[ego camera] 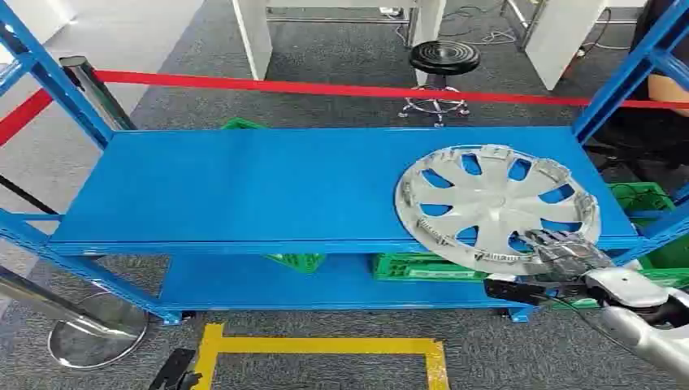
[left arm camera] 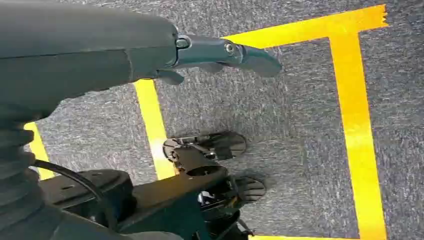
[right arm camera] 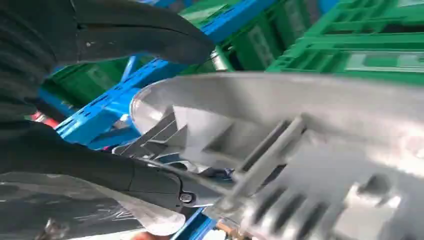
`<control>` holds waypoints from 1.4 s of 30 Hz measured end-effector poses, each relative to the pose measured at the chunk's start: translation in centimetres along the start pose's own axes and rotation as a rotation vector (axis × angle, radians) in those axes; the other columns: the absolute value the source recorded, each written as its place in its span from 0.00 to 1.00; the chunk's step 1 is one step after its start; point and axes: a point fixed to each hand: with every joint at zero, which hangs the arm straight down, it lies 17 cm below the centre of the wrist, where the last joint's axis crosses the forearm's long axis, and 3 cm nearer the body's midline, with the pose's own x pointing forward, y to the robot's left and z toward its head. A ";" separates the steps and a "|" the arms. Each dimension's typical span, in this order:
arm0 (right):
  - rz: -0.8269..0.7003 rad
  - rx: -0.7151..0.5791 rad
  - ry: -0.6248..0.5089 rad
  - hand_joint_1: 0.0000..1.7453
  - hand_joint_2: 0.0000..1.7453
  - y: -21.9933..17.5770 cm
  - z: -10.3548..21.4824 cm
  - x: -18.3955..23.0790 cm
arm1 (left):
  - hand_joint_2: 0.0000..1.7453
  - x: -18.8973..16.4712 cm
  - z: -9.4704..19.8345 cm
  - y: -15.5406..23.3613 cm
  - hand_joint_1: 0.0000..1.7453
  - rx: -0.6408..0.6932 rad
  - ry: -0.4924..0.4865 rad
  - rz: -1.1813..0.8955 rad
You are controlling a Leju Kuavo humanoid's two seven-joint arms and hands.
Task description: Take the parts from the cabinet and place them on the table.
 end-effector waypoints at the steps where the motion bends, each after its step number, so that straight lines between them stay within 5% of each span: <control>1: 0.025 -0.003 0.010 1.00 1.00 0.1 0.0 -0.2 | 1.00 0.0 0.0 0.0 0.00 0.000 0.001 0.002; 30: 0.150 -0.210 0.099 1.00 1.00 -3.0 -0.7 0.8 | 1.00 -0.5 0.1 0.8 0.00 0.048 0.010 -0.021; 38: -0.050 -0.638 0.042 1.00 1.00 -10.8 4.3 6.6 | 1.00 -2.5 0.7 1.7 0.00 0.103 0.042 0.020; 42: -0.402 -0.894 -0.156 1.00 1.00 -16.8 10.0 10.5 | 1.00 -2.8 1.3 1.1 0.00 0.076 0.012 0.114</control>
